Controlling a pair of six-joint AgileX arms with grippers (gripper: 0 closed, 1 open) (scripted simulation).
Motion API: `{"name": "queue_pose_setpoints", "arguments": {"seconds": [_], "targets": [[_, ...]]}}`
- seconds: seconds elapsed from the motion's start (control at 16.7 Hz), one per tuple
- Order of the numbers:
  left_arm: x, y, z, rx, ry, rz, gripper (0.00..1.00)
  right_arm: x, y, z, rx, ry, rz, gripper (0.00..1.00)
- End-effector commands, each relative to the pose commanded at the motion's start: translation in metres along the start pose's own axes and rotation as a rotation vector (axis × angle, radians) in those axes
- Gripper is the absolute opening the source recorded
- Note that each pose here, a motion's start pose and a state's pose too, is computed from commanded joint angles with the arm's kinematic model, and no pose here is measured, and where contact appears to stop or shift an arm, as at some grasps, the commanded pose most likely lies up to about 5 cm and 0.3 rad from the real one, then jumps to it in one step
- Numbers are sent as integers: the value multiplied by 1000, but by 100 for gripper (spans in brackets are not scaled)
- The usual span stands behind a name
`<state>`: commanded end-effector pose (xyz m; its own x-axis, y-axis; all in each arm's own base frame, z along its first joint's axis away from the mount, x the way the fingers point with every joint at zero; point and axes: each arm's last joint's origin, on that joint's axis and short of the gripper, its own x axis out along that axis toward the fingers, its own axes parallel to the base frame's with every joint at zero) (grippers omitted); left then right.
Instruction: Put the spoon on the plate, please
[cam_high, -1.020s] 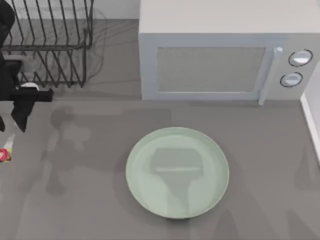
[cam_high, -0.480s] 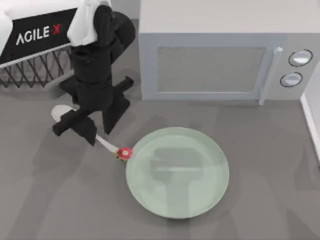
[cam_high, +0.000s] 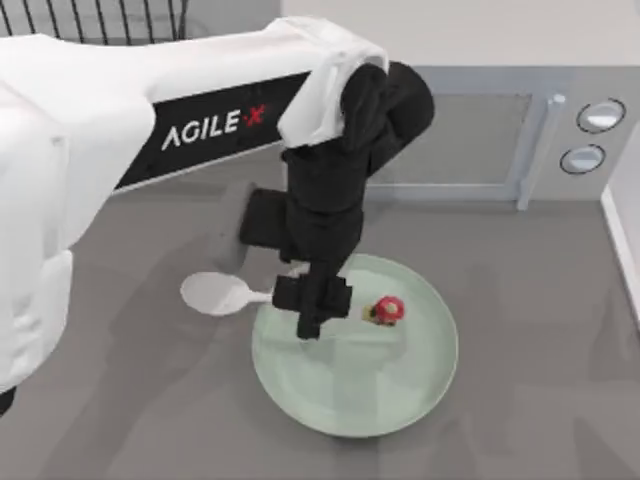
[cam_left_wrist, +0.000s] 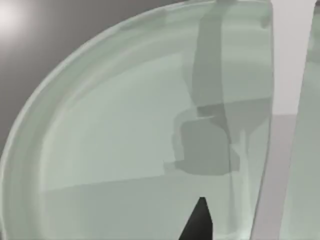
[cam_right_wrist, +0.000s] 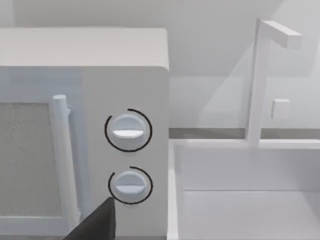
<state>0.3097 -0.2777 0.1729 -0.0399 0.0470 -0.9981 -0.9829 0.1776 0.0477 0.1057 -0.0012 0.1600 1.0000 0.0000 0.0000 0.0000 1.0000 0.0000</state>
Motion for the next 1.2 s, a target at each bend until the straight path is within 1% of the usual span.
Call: {"name": "queue_pose_setpoints", "arguments": {"seconds": [0.18,0.36,0.78,1.2], "targets": [[-5,11,-21,-95,13,-35,0,0,0,0,0,0,0,100],[-7,15,-29,-126,19,-48,0,0,0,0,0,0,0,100],[-6,15,-28,-126,18,-42,0,0,0,0,0,0,0,100],[-6,26,-47,-51,88,-63,0,0,0,0,0,0,0,100]]}}
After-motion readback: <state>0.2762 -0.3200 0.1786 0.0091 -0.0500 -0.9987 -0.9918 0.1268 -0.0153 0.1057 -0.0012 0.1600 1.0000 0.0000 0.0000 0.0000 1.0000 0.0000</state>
